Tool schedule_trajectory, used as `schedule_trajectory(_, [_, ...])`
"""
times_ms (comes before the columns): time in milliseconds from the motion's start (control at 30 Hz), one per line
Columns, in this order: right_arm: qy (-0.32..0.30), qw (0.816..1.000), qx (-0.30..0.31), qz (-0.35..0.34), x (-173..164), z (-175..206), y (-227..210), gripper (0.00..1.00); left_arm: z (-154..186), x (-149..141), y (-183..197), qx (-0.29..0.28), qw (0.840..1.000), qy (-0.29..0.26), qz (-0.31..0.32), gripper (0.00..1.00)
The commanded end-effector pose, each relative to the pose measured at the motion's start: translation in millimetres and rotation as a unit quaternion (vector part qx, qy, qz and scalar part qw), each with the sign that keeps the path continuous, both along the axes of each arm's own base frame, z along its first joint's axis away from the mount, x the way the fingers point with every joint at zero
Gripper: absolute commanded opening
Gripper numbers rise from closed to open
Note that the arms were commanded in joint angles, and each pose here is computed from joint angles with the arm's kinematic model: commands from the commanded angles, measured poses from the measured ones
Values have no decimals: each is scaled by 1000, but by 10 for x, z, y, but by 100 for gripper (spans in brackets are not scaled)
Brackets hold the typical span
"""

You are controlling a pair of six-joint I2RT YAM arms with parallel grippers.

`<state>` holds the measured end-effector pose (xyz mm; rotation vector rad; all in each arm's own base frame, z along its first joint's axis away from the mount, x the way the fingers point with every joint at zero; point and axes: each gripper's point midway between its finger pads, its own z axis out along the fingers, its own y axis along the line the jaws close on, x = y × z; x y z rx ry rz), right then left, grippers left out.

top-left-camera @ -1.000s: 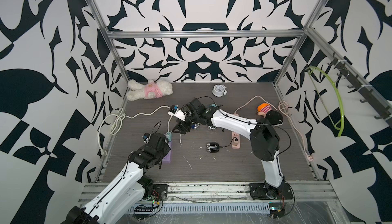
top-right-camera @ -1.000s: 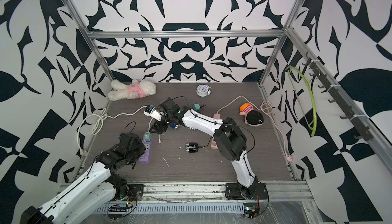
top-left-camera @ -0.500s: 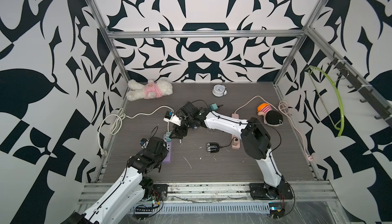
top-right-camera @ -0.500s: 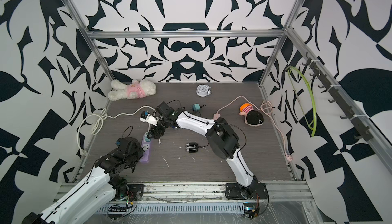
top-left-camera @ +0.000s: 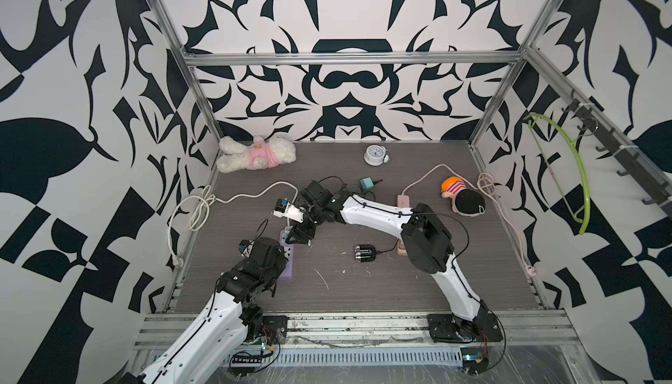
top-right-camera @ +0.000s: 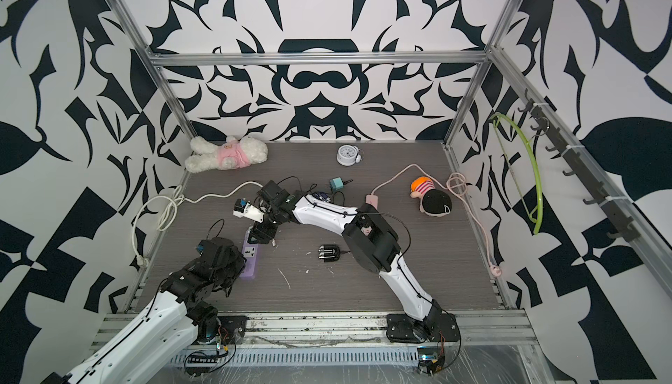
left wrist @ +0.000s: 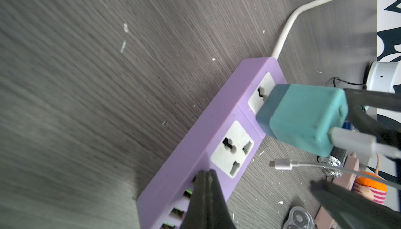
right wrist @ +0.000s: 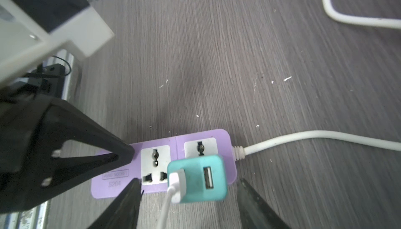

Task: Unplug the electric shaver
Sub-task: Remove the plug from the socket.

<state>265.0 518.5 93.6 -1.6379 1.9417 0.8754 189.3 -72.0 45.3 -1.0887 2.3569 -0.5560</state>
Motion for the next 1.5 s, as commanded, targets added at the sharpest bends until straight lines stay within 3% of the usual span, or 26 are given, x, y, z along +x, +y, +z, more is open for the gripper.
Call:
schedule_trajectory(0, [-36,999,13,-3,88,214,79,69,-246,-176,62,12,999,45,0,0])
schedule_trajectory(200, [-51,999,10,-12,147,156,81,67,-269,-171,50,9,999,46,-1,0])
schedule_trajectory(367, [-56,998,14,-15,156,175,95,58,-288,-175,52,9,999,48,0,0])
schedule_trajectory(467, [-56,998,21,-13,135,215,105,47,-307,-181,53,10,999,50,0,0])
schedule_trajectory(633, [-65,997,27,-15,119,257,94,13,-338,-186,49,8,999,53,1,0])
schedule_trajectory(700, [-68,997,30,-16,105,285,88,6,-360,-198,52,9,998,57,1,0])
schedule_trajectory(1267, [-68,994,77,-38,72,898,-3,0,-421,-215,58,10,998,65,4,0])
schedule_trajectory(1467, [-31,994,49,-93,317,864,-200,0,-408,-209,55,11,998,65,3,0])
